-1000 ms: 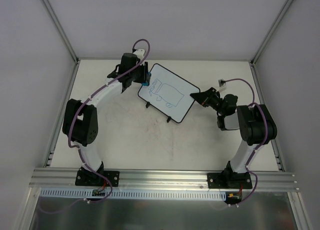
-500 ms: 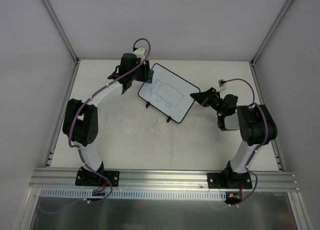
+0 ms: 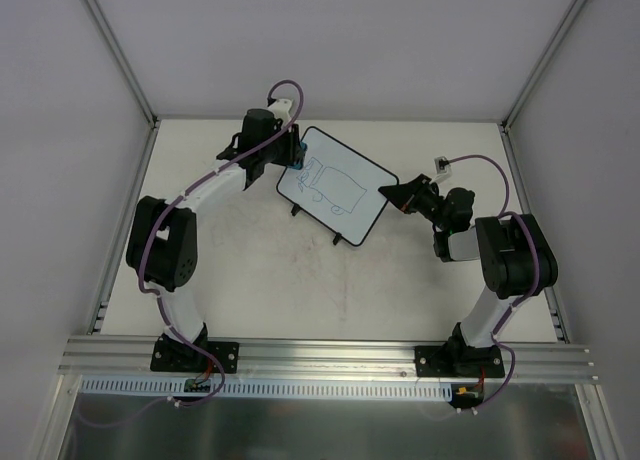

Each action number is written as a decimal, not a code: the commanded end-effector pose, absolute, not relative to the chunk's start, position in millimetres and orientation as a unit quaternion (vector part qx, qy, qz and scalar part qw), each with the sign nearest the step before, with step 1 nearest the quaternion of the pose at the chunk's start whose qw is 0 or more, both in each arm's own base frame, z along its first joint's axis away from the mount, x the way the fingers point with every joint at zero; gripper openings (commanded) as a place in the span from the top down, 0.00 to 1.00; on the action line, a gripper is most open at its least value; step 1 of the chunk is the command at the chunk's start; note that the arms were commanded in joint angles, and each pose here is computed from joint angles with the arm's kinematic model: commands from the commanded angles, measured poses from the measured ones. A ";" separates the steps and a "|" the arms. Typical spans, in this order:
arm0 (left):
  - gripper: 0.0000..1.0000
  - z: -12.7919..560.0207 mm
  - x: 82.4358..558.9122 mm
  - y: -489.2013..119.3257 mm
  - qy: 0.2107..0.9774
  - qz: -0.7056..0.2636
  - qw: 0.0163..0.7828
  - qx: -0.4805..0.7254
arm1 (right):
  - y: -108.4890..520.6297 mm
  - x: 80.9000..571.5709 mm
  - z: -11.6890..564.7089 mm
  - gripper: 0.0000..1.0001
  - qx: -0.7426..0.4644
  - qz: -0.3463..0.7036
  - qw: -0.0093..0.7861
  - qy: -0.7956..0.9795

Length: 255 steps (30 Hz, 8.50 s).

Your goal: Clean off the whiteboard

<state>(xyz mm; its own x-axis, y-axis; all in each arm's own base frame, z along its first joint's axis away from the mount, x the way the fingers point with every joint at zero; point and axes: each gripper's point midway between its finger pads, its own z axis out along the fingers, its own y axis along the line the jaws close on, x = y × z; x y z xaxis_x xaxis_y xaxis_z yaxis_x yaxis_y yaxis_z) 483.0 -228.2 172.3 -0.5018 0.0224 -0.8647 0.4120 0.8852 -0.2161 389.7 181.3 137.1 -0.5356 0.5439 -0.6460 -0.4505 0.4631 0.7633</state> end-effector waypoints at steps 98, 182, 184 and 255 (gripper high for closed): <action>1.00 79.6 485.2 -270.3 0.847 -0.294 0.442 0.035 | 190.0 392.4 141.4 0.90 0.002 0.513 0.494 0.702; 1.00 70.1 393.0 -377.6 0.859 -0.208 0.441 0.153 | 191.5 394.6 140.6 0.93 0.003 0.517 0.490 0.702; 1.00 55.3 400.7 -357.7 0.877 -0.219 0.417 0.099 | 192.2 394.1 140.5 0.93 0.001 0.517 0.489 0.702; 1.00 22.2 396.5 -281.1 0.909 -0.198 0.331 -0.160 | 190.3 396.5 138.9 0.93 0.008 0.522 0.486 0.701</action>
<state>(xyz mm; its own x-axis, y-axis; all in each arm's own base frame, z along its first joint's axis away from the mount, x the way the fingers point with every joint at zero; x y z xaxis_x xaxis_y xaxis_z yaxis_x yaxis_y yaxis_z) 441.6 -235.9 65.6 -0.5343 -0.5481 -0.6435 -0.2921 0.8341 -0.4678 391.8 185.1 134.5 -0.5545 0.5414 -0.6320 -0.4479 0.4459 0.7750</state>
